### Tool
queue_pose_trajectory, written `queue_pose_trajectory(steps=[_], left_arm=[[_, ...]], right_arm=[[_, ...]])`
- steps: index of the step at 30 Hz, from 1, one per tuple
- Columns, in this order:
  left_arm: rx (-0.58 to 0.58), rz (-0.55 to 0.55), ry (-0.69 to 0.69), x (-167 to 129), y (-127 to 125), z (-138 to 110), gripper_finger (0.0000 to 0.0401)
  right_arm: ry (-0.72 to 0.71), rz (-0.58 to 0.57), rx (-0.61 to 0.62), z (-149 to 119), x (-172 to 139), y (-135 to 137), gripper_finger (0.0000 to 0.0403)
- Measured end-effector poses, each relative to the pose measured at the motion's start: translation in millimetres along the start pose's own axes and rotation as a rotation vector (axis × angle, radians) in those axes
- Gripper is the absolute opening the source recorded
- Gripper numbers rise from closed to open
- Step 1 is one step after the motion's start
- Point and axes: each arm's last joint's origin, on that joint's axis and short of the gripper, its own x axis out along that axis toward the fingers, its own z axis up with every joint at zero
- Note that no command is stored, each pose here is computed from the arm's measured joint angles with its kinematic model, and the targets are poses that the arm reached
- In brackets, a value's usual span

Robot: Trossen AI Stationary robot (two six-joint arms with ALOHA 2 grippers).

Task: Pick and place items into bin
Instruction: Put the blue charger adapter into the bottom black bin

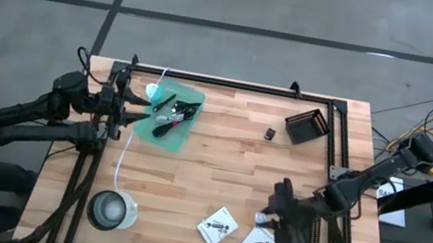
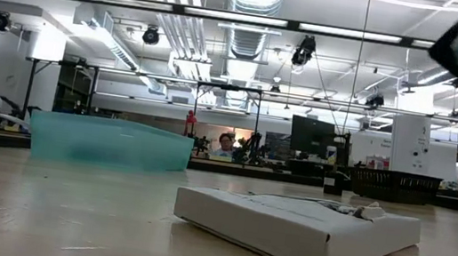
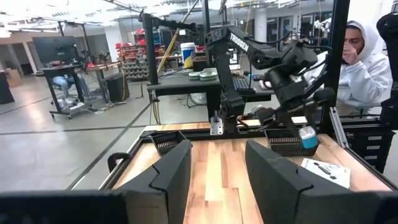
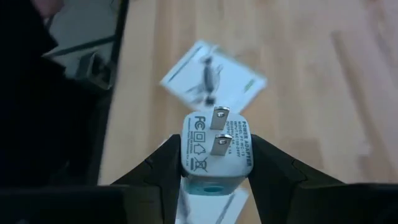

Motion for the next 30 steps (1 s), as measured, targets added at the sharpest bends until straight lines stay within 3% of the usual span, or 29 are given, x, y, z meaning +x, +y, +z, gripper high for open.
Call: queue_pose_trajectory(steps=[11, 21, 30], left_arm=[[0.000, 0.000, 0.001, 0, 0, 0, 0.0136], [-0.001, 0.000, 0.001, 0, 0, 0, 0.0136], [0.000, 0.000, 0.002, 0, 0, 0, 0.0136]], right_arm=[[0.309, -0.113, 0.375, -20, -25, 16, 0.0135], [0.375, -0.158, 0.403, -33, -32, 22, 0.0135], [0.536, -0.318, 0.465, -52, -30, 16, 0.0135]])
